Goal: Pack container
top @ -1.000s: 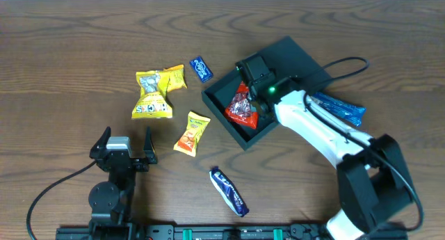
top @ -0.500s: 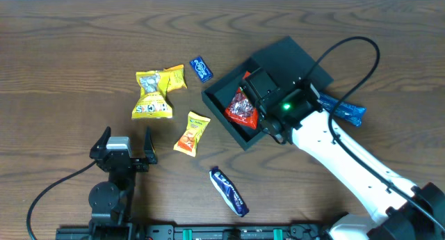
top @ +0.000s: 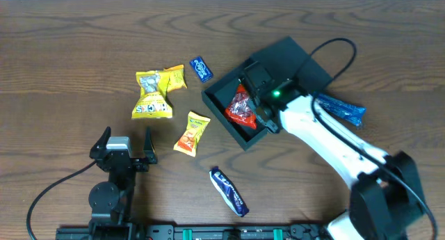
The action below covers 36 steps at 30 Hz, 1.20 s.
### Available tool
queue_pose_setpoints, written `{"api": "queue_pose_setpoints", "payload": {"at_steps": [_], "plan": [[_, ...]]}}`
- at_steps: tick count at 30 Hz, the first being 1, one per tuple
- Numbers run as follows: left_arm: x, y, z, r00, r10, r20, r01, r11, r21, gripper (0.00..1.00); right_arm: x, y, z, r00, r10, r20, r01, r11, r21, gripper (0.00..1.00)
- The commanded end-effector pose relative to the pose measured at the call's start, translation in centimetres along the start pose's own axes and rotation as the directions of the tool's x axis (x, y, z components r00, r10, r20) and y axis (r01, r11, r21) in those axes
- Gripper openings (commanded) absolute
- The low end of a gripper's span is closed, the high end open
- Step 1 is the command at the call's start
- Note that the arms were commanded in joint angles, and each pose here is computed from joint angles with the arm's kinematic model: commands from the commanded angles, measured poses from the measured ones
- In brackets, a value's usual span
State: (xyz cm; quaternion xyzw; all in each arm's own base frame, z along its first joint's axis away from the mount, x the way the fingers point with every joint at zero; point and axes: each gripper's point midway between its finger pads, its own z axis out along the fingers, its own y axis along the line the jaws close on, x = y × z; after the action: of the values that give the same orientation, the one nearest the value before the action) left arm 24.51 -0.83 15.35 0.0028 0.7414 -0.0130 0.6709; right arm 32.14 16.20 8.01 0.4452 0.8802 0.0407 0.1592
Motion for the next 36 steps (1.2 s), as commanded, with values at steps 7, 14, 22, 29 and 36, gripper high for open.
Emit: {"api": "queue_pose_setpoints", "payload": {"at_steps": [7, 14, 22, 29, 36], "plan": [[1.9, 0.3, 0.0, 0.998, -0.009, -0.062, 0.008, 1.000, -0.015, 0.95, -0.2, -0.6, 4.2, 0.999, -0.029, -0.023, 0.031, 0.996, 0.081, 0.01], [1.9, 0.3, 0.0, 0.998, -0.009, -0.062, 0.008, 1.000, -0.015, 0.95, 1.4, 0.4, 5.6, 0.995, -0.022, -0.094, 0.027, 0.998, 0.051, 0.01], [1.9, 0.3, 0.0, 0.998, -0.009, -0.063, 0.008, 1.000, -0.015, 0.95, 2.6, 4.0, 7.6, 0.989, 0.020, -0.146, -0.030, 0.997, -0.072, 0.01], [1.9, 0.3, 0.0, 0.998, -0.009, -0.062, 0.008, 1.000, -0.015, 0.95, 3.2, 6.9, 8.4, 0.988, 0.010, -0.152, -0.038, 0.983, -0.182, 0.01], [1.9, 0.3, 0.0, 0.998, -0.009, -0.062, 0.008, 1.000, -0.015, 0.95, 3.2, 4.9, 6.9, 0.985, -0.087, -0.149, 0.068, 0.990, -0.126, 0.01]]}}
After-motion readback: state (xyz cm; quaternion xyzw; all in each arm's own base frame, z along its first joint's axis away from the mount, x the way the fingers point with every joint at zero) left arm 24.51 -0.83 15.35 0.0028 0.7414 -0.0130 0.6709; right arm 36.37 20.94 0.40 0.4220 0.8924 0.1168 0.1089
